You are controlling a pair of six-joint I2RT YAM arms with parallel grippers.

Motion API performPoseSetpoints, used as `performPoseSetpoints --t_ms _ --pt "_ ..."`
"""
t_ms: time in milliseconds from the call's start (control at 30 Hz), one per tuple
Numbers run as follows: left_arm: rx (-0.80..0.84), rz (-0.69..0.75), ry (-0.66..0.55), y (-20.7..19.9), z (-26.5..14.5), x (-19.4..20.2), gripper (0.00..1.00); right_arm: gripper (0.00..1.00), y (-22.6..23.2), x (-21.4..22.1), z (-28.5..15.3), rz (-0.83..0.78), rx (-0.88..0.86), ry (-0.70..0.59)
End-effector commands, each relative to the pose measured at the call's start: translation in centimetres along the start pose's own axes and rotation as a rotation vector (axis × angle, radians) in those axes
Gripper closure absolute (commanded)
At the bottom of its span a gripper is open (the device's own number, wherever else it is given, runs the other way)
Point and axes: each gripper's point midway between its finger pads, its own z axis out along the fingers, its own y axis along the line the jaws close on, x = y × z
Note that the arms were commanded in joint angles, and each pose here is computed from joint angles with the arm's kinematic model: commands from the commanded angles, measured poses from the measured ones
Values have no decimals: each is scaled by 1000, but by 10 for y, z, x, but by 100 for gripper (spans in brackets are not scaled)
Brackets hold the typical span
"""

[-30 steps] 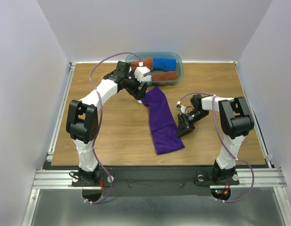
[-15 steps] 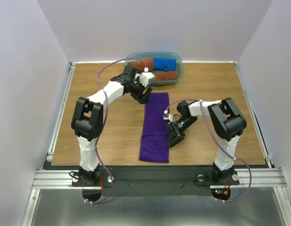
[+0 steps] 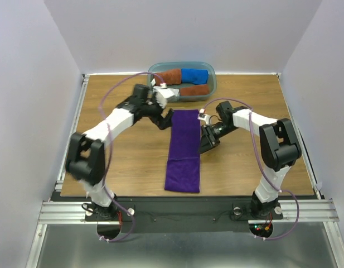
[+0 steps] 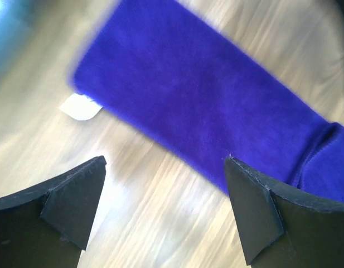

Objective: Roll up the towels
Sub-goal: Fold the towel

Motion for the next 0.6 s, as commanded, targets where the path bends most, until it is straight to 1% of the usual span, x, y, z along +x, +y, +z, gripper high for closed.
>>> performPoseSetpoints --t_ms 0,33,67,100,133,167,200,233,267,300,333,367,400,433,467,500,533,567 --pt "-55 197 -312 -7 -89 -69 1 65 43 4 20 -56 -135 42" --pt "-74 250 -297 -12 -104 -64 1 65 47 12 32 -72 -131 78" --pt "-84 247 -273 -14 -108 -56 1 64 49 15 38 -84 -128 91" --pt "-166 230 -242 -3 -112 -47 1 64 48 17 43 -84 -118 101" --pt "-211 246 -254 -4 -126 -47 1 64 44 13 50 -102 -102 92" --pt "-216 247 -205 -6 -125 -27 1 64 36 13 53 -74 -65 93" --pt "-222 345 -198 -12 -135 -24 1 65 17 12 59 -58 -2 103" --pt "-209 377 -185 -18 -138 -18 1 66 13 12 62 -53 -1 108" --pt "-160 427 -140 -28 -137 -1 1 66 -5 9 64 -47 73 110" --pt "-150 420 -130 -33 -139 7 1 66 -14 8 66 -39 95 110" --pt "-152 488 -134 -42 -143 8 1 67 -20 3 67 -29 102 102" --pt "-139 502 -103 -47 -137 25 1 67 -34 5 72 12 112 116" --pt "-143 527 -94 -50 -136 31 1 66 -35 -5 74 -2 109 104" --pt "-153 579 -113 -56 -140 29 1 66 -43 -5 78 8 121 113" --pt "-147 580 -106 -59 -136 39 1 67 -45 -9 78 3 123 109" --pt "-159 578 -110 -60 -136 41 1 67 -47 -12 80 1 120 106" --pt "-172 579 -140 -61 -139 36 1 67 -47 -20 79 -4 115 94" --pt "-167 572 -139 -63 -138 40 1 67 -52 -21 80 4 115 96"
